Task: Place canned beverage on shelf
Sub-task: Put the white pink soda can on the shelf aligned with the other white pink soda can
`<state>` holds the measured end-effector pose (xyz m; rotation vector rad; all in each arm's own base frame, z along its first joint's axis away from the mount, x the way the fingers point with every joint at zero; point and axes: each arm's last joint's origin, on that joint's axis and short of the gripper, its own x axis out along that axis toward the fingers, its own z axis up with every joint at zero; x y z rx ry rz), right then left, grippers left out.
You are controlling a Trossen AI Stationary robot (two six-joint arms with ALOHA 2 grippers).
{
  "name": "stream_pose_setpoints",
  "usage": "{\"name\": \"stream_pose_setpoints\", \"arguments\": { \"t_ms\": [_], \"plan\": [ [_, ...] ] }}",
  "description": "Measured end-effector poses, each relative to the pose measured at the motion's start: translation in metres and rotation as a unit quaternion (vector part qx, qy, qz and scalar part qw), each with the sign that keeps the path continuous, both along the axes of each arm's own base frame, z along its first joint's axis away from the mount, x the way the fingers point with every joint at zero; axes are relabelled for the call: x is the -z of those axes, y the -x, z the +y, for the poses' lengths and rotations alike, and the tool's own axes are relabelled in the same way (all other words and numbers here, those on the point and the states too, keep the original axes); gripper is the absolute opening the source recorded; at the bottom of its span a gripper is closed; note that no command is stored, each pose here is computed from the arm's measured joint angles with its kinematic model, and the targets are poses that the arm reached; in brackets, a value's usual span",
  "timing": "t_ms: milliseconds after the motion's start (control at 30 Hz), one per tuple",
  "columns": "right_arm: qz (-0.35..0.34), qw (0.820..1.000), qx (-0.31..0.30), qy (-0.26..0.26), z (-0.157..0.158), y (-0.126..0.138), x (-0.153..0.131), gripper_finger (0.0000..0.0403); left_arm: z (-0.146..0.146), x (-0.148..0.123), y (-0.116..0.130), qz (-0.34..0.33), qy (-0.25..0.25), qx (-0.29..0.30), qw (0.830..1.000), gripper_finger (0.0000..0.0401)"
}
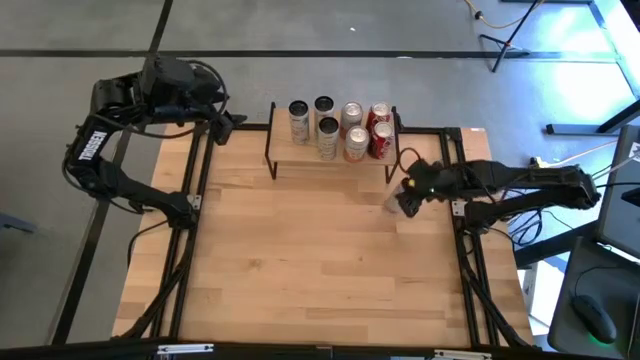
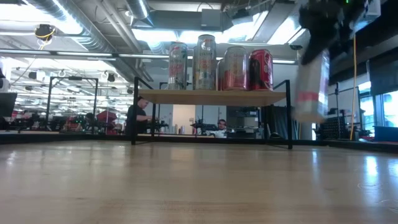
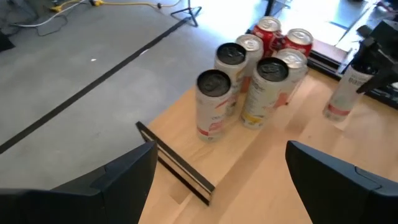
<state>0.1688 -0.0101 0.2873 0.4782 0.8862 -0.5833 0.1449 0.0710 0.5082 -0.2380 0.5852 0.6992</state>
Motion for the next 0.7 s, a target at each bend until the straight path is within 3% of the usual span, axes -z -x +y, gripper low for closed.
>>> {"name": "stream_pose_setpoints", "arguments": {
  "t_ms": [267, 533, 700],
  "plan": [
    [-0.127, 0.985, -0.107, 0.041, 0.021, -0.05, -0.007, 0.0238, -0.015, 0.022, -0.021, 0.036, 0.009, 0.055, 0.998, 0.0341],
    [-0.096, 0.977, -0.176, 0.073, 0.027, -0.101, -0.015, 0.0238, -0.037, 0.077, -0.067, 0.004, 0.004, 0.124, 0.992, 0.0341],
    [-0.062, 0.976, -0.195, 0.076, 0.028, -0.118, -0.006, 0.0238, -0.053, 0.115, -0.094, -0.025, 0.007, 0.162, 0.986, 0.0341]
  ]
}}
